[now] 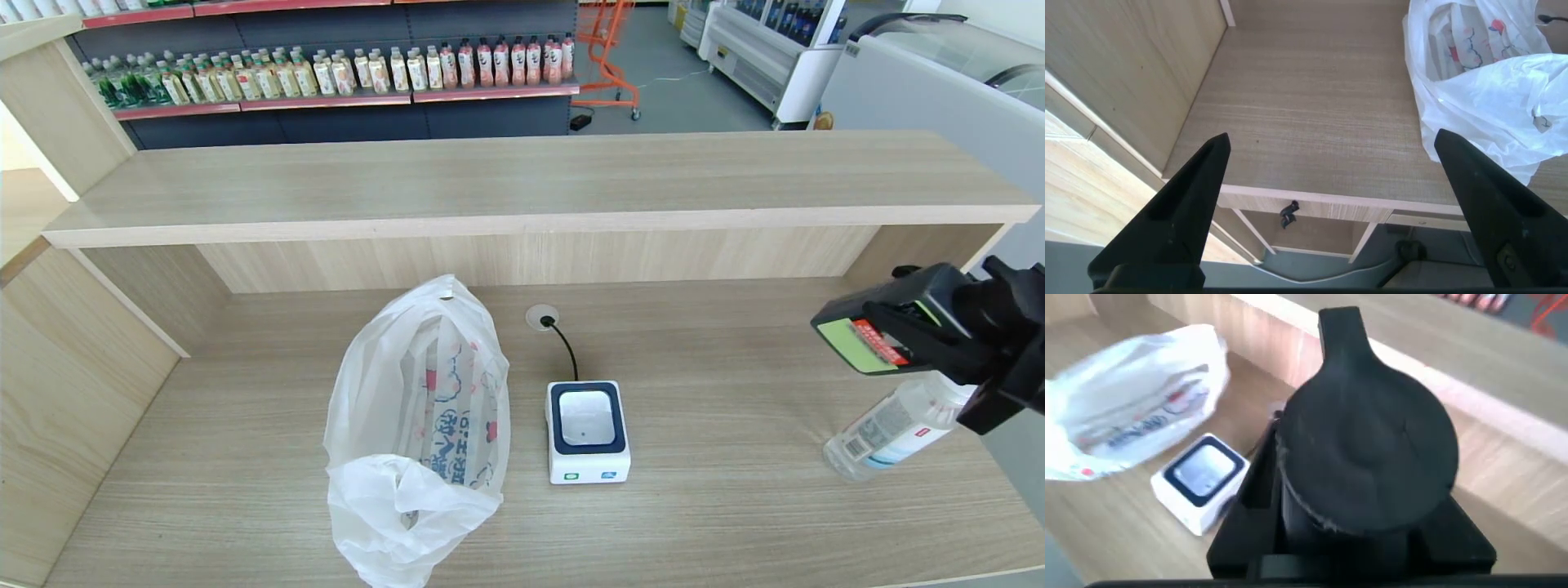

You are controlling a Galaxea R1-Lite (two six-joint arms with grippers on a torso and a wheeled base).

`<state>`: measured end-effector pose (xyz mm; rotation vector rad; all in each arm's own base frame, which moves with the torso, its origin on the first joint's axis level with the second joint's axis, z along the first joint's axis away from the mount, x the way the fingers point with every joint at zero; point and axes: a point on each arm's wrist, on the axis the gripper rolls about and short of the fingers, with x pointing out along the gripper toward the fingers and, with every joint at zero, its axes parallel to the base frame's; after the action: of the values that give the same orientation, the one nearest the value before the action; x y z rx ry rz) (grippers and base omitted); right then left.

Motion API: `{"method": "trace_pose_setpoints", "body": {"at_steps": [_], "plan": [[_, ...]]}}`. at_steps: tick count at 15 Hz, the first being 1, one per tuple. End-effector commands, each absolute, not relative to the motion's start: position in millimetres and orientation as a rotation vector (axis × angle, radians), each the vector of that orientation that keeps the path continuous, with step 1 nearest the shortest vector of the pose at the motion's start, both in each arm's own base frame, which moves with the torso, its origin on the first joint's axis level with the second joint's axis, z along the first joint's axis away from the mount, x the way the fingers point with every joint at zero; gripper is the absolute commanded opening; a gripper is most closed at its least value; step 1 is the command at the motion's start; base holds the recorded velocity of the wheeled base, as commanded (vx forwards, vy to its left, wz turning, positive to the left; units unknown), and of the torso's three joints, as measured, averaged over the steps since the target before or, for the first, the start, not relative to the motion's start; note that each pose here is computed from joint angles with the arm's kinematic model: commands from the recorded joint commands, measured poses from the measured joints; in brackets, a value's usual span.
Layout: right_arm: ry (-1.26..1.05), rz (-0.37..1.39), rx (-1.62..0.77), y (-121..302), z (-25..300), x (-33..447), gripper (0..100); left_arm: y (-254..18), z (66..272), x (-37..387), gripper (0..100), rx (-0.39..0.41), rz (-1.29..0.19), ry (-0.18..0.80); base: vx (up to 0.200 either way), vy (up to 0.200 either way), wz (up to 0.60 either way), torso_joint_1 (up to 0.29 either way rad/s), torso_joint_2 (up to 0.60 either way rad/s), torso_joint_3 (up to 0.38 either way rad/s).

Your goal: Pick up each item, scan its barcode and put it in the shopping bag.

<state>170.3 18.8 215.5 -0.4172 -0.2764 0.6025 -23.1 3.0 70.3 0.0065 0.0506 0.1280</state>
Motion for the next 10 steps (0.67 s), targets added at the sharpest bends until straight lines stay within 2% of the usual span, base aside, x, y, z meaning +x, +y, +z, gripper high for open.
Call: {"method": "trace_pose_setpoints", "body": {"at_steps": [1,3,5,7,10], "plan": [[-0.08,0.746,-0.104,46,203,187,0,3,70,-23,100,0.007,0.129,0.052,0.0,0.0,0.0,0.0,0.0,0.0],[0.117,0.766,0.203,72,188,200,0,3,70,-23,100,0.007,0.129,0.052,0.0,0.0,0.0,0.0,0.0,0.0],[0.287,0.713,0.416,103,175,221,0,3,70,-23,100,0.007,0.129,0.052,0.0,0.0,0.0,0.0,0.0,0.0],[0.406,0.643,0.427,124,145,248,0,3,70,-23,100,0.007,0.129,0.052,0.0,0.0,0.0,0.0,0.0,0.0],[0.474,0.627,0.476,143,127,278,0,3,70,-23,100,0.006,0.129,0.051,0.0,0.0,0.0,0.0,0.0,0.0]]}}
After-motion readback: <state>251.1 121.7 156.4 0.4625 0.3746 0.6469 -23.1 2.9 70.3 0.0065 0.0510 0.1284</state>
